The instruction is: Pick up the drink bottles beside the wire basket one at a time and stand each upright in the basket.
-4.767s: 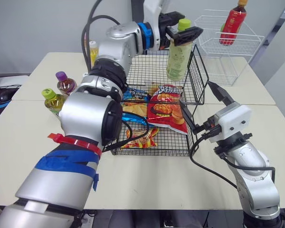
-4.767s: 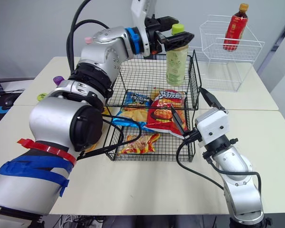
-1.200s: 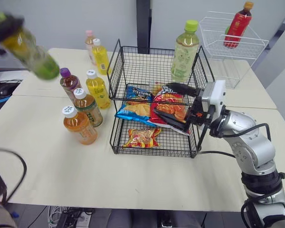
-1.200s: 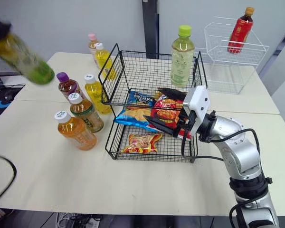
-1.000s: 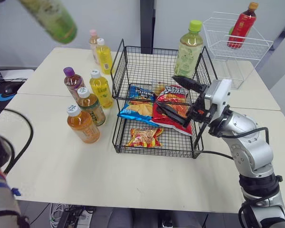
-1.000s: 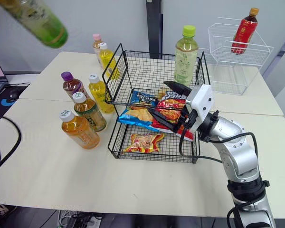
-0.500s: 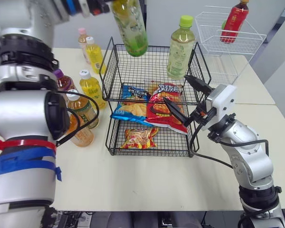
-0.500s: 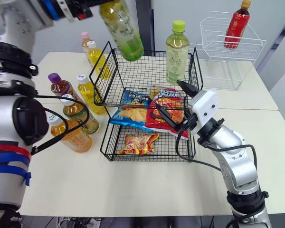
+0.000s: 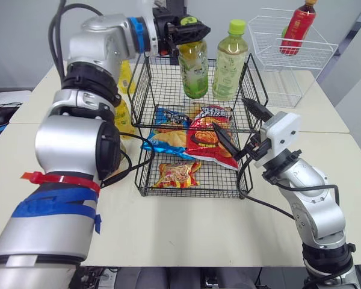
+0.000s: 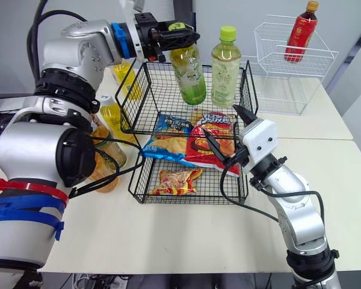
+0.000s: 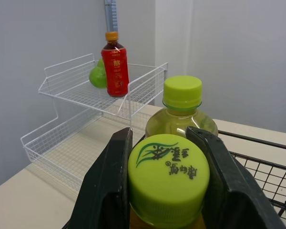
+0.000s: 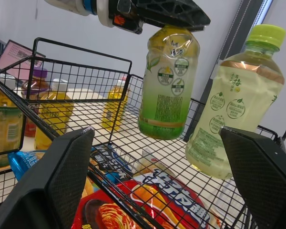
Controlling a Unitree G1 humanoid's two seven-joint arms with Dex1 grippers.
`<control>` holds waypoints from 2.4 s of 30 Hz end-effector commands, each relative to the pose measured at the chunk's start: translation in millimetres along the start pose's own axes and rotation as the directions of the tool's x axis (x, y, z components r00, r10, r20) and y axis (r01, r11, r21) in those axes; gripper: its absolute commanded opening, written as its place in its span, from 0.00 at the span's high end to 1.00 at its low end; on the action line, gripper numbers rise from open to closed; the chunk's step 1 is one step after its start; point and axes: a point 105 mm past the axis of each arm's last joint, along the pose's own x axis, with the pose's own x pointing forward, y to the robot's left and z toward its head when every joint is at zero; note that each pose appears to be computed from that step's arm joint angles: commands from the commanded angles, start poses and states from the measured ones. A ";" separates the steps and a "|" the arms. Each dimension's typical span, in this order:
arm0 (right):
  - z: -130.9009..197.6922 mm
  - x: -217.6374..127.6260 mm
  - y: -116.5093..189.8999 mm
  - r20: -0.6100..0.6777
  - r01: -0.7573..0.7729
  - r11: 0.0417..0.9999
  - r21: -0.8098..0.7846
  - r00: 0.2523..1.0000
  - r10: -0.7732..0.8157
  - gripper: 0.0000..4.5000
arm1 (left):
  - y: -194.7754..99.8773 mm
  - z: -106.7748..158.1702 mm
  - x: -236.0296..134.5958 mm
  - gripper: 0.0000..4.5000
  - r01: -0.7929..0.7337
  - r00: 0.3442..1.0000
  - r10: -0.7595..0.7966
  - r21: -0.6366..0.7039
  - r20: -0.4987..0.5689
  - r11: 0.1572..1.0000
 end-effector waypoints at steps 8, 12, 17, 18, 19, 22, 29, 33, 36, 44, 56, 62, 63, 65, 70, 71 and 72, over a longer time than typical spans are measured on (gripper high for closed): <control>17.8 -2.9 0.5 0.060 0.018 1.000 -0.023 0.998 -0.016 0.00 | -3.1 15.9 7.9 0.42 -0.009 0.999 0.005 0.074 0.047 0.997; 17.7 -3.5 0.0 0.057 0.016 1.000 -0.021 0.998 -0.015 0.00 | -0.8 18.1 5.0 0.13 -0.020 0.998 0.016 0.069 0.058 0.997; 17.2 -1.9 0.7 0.060 0.002 1.000 -0.007 0.998 -0.002 0.00 | 8.2 16.0 -10.0 0.01 -0.048 0.996 0.044 0.052 0.071 0.998; 17.5 -1.2 1.1 0.062 -0.004 1.000 -0.002 0.998 0.004 0.00 | 10.8 14.4 -15.6 0.01 -0.053 0.996 0.050 0.045 0.069 0.998; 17.9 -0.3 1.6 0.065 -0.010 1.000 0.002 0.998 0.010 0.00 | 13.3 13.5 -21.4 0.01 -0.059 0.996 0.056 0.040 0.069 0.997; 18.7 1.4 2.4 0.071 -0.038 0.999 0.008 0.997 0.037 0.00 | 19.4 16.5 -42.2 0.01 -0.071 0.994 0.068 0.028 0.083 0.997; 20.8 8.7 14.2 0.096 -0.221 0.974 0.050 0.972 0.215 0.00 | 41.2 23.4 -118.0 0.01 -0.278 0.955 0.272 0.037 0.123 0.960; 24.7 14.0 24.8 0.123 -0.396 0.915 0.076 0.914 0.386 0.00 | 47.6 22.1 -184.3 0.01 -0.478 0.873 0.466 0.059 0.142 0.877; 28.2 17.3 25.7 0.147 -0.486 0.869 0.094 0.870 0.471 0.00 | 38.0 21.3 -227.7 0.01 -0.581 0.809 0.566 0.068 0.158 0.811; 32.3 26.0 34.7 0.201 -0.673 0.726 0.141 0.737 0.645 0.00 | -29.6 -28.7 -329.0 0.01 -0.762 0.647 0.763 0.035 0.013 0.646; 31.3 39.3 44.1 0.256 -0.722 0.673 0.161 0.689 0.678 0.00 | -151.9 -98.5 -405.4 0.01 -0.889 0.459 0.861 -0.109 -0.218 0.446; 31.8 41.7 45.1 0.264 -0.718 0.675 0.169 0.693 0.671 0.00 | -163.6 -104.9 -397.5 0.01 -0.887 0.462 0.856 -0.132 -0.231 0.443; 31.9 41.6 45.5 0.264 -0.718 0.675 0.169 0.693 0.671 0.00 | -163.2 -106.1 -396.4 0.01 -0.886 0.463 0.856 -0.134 -0.230 0.443; 32.0 41.3 46.1 0.263 -0.718 0.675 0.168 0.693 0.672 0.00 | -161.0 -108.2 -394.0 0.01 -0.885 0.466 0.855 -0.138 -0.227 0.445; 31.9 40.4 44.7 0.248 -0.704 0.694 0.152 0.707 0.663 0.00 | -141.9 -108.5 -387.8 0.01 -0.880 0.476 0.857 -0.124 -0.199 0.459; 31.9 40.7 43.7 0.245 -0.700 0.699 0.149 0.711 0.659 0.00 | -134.9 -107.7 -386.8 0.01 -0.881 0.473 0.860 -0.111 -0.190 0.460; 32.1 40.9 42.7 0.242 -0.693 0.706 0.146 0.717 0.654 0.00 | -123.9 -107.3 -386.5 0.01 -0.886 0.464 0.867 -0.093 -0.180 0.455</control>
